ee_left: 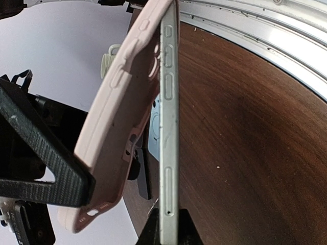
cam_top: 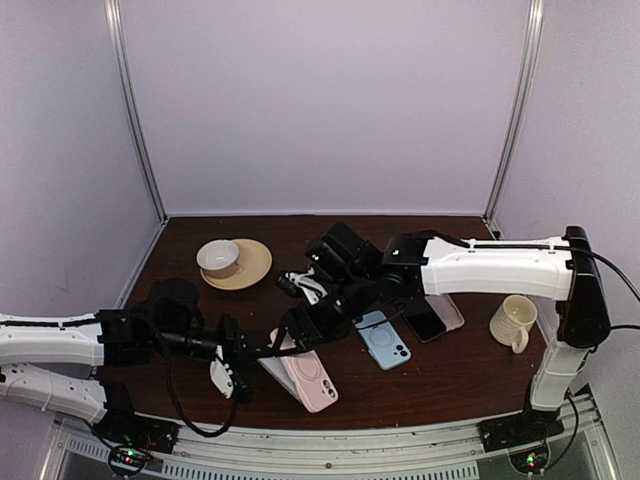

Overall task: Take the phone out of the phone case
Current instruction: Remove the phone case from the phone, then place the phone case at the center of the board, then place the phone at the center of the board, then pick up the phone with the phone case from the center of the board, then pass from the left arm to the right

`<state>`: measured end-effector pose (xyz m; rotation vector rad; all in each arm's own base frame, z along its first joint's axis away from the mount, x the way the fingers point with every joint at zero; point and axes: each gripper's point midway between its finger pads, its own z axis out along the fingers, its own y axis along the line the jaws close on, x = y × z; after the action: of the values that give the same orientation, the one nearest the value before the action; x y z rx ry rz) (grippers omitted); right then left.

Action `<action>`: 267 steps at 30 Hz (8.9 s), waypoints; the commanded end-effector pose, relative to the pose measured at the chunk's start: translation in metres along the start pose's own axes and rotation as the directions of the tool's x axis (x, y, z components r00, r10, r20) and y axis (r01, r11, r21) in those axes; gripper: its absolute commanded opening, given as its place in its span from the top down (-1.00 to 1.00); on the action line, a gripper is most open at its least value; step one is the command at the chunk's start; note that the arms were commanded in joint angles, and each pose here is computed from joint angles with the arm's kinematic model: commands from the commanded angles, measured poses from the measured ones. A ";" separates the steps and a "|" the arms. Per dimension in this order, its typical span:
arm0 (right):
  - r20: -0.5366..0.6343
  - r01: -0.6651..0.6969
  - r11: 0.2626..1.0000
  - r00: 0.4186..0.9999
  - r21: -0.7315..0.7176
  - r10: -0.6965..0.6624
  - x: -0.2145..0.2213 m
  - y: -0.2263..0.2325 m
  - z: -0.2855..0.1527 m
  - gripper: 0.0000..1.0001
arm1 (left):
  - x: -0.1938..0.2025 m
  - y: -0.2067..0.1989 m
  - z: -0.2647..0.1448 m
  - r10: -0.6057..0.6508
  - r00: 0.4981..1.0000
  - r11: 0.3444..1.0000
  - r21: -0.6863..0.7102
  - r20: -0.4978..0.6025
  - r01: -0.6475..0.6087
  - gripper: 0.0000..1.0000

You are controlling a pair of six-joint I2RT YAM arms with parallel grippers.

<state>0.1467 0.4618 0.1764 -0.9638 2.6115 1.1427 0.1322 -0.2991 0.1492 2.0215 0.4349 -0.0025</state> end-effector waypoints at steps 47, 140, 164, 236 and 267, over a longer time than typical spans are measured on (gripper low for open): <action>0.051 -0.229 0.494 0.937 0.839 0.347 0.129 -0.266 -0.167 -0.99 | 0.033 0.007 0.011 -0.083 0.982 0.996 0.021 -0.172 0.088 1.00; 0.411 -0.206 0.665 0.897 0.717 -0.165 0.037 -0.179 -0.241 -0.99 | 0.161 0.030 0.059 -0.826 -0.526 -0.220 -0.743 -0.203 0.632 -0.95; 0.378 -0.187 0.687 0.916 0.702 -0.137 0.052 -0.190 -0.219 -0.99 | 0.213 0.051 0.168 -0.706 -0.707 -0.401 -0.802 -0.038 0.442 -0.95; 0.512 -0.124 0.985 0.858 0.119 0.046 -0.006 -0.082 -0.186 -0.99 | 0.097 0.139 0.065 -0.998 0.015 0.034 -0.327 -0.060 0.945 -0.28; 0.549 -0.338 0.893 0.705 -0.297 0.450 -0.079 -0.063 -0.161 0.10 | 0.055 0.150 0.037 -0.979 0.202 0.205 -0.166 -0.039 0.965 -0.24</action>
<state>0.2648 0.3533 0.2588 0.0314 2.2966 1.4271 0.2385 -0.3699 0.2163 1.3001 1.8787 -0.5865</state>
